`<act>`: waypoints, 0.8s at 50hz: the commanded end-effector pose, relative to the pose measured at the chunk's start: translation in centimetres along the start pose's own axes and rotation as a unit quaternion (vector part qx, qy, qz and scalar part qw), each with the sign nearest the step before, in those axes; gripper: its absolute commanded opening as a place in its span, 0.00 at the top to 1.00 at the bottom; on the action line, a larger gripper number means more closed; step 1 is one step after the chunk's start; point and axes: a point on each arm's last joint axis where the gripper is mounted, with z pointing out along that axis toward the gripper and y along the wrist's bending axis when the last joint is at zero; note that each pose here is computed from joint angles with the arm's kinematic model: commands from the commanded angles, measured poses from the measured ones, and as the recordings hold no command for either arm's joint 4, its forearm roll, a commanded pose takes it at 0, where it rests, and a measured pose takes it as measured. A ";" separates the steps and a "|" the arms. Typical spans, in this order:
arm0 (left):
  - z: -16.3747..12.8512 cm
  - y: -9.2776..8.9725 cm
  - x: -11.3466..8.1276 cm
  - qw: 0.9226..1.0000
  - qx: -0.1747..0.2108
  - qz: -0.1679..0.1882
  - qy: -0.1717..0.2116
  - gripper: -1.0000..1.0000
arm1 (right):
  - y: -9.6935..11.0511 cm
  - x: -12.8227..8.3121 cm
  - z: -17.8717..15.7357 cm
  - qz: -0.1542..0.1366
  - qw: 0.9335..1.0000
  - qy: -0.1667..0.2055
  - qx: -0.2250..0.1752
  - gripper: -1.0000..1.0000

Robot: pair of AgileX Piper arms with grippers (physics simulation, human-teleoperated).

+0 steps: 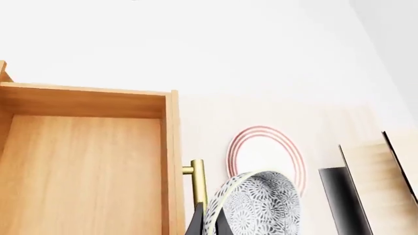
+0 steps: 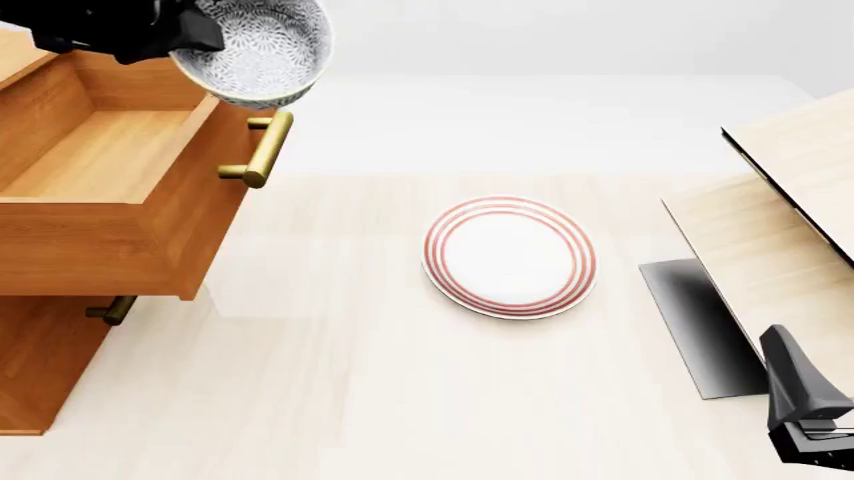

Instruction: Open the top drawer of the cabinet and put the bowl in it.

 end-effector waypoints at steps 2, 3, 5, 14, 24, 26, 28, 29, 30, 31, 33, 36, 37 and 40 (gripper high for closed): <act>-1.5 1.0 0.3 1.000 -0.007 -0.020 -0.017 1.00 | 0.0 0.0 0.0 0.000 1.000 -0.001 0.000 0.00; -1.6 1.2 0.3 0.999 -0.009 -0.024 -0.019 1.00 | 0.0 0.0 0.0 0.000 1.000 -0.001 0.000 0.00; -1.7 1.3 0.4 0.999 -0.010 -0.028 -0.022 1.00 | 0.0 0.0 0.0 0.000 1.000 -0.001 0.000 0.00; -2.4 1.9 0.6 0.998 -0.015 -0.043 -0.032 1.00 | 0.0 0.0 0.0 0.000 1.000 -0.001 0.000 0.00; -2.9 2.3 0.9 0.997 -0.018 -0.061 -0.041 1.00 | 0.0 0.0 0.0 0.000 1.000 -0.001 0.000 0.00; -3.0 2.3 0.9 0.997 -0.017 -0.064 -0.043 1.00 | 0.0 0.0 0.0 0.000 1.000 -0.001 0.000 0.00; -3.0 2.4 0.9 0.997 -0.018 -0.067 -0.045 1.00 | 0.0 0.0 0.0 0.000 1.000 -0.001 0.000 0.00; -3.0 2.6 0.9 0.996 -0.020 -0.071 -0.047 1.00 | 0.0 0.0 0.0 0.000 1.000 -0.001 0.000 0.00; -3.0 2.6 1.0 0.996 -0.020 -0.073 -0.047 1.00 | 0.0 0.0 0.0 0.000 1.000 -0.001 0.000 0.00; -3.0 2.6 1.1 0.996 -0.020 -0.075 -0.048 1.00 | 0.0 0.0 0.0 0.000 1.000 -0.001 0.000 0.00; -3.0 2.9 1.2 0.995 -0.022 -0.078 -0.049 1.00 | 0.0 0.0 0.0 0.000 1.000 -0.001 0.000 0.00; -2.9 3.1 1.5 0.995 -0.024 -0.084 -0.050 1.00 | 0.0 0.0 0.0 0.000 1.000 -0.001 0.000 0.00; -2.9 3.1 1.5 0.995 -0.024 -0.085 -0.051 1.00 | 0.0 0.0 0.0 0.000 1.000 -0.001 0.000 0.00; -3.0 3.3 1.6 0.994 -0.027 -0.091 -0.054 1.00 | 0.0 0.0 0.0 0.000 1.000 -0.001 0.000 0.00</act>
